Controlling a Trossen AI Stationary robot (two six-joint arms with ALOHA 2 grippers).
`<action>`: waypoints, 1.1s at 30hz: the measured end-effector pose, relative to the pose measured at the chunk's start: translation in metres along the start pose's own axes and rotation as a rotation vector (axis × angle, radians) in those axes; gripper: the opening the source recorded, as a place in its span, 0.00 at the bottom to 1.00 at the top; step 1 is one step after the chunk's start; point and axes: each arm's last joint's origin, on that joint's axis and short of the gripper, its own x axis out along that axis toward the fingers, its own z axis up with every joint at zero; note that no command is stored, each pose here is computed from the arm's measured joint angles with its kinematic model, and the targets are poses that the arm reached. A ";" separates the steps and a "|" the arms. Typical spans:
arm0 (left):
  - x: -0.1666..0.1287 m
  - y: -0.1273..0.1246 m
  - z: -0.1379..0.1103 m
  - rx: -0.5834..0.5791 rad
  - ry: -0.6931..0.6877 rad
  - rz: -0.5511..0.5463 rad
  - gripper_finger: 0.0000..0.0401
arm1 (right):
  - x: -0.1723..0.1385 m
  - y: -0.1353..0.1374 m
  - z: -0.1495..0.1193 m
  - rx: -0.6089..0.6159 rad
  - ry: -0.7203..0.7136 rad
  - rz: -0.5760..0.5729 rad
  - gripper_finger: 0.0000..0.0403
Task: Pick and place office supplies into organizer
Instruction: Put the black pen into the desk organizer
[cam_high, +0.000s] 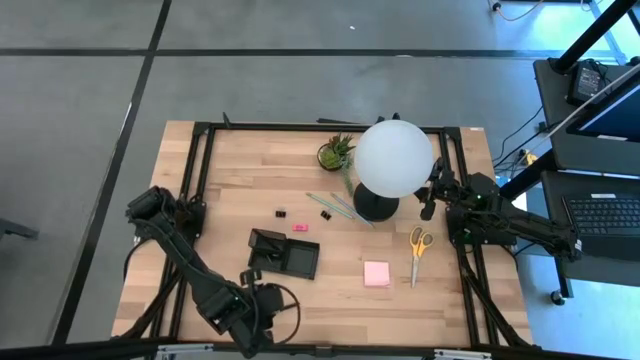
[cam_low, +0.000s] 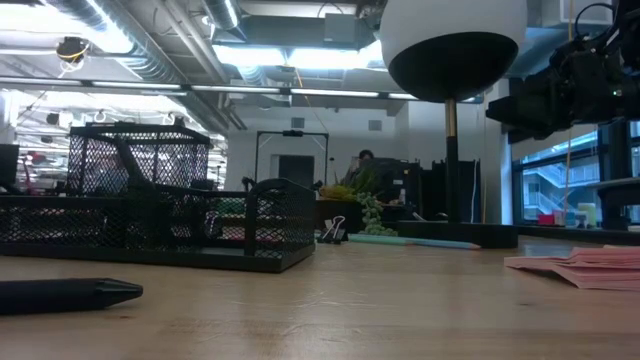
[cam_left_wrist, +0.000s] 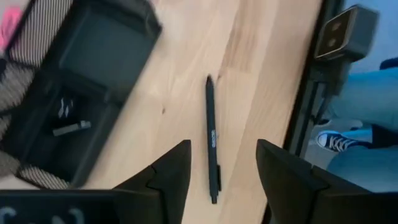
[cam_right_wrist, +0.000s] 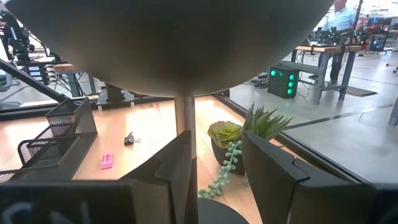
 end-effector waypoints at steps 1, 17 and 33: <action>0.002 0.000 -0.003 -0.020 0.004 0.006 0.45 | 0.000 0.000 0.000 0.000 0.000 0.000 0.36; 0.069 -0.014 -0.031 -0.011 0.208 -0.032 0.46 | 0.000 0.000 0.000 -0.007 0.005 -0.001 0.36; 0.111 -0.015 -0.046 -0.007 0.341 0.046 0.40 | 0.000 0.000 -0.001 -0.004 0.009 0.000 0.36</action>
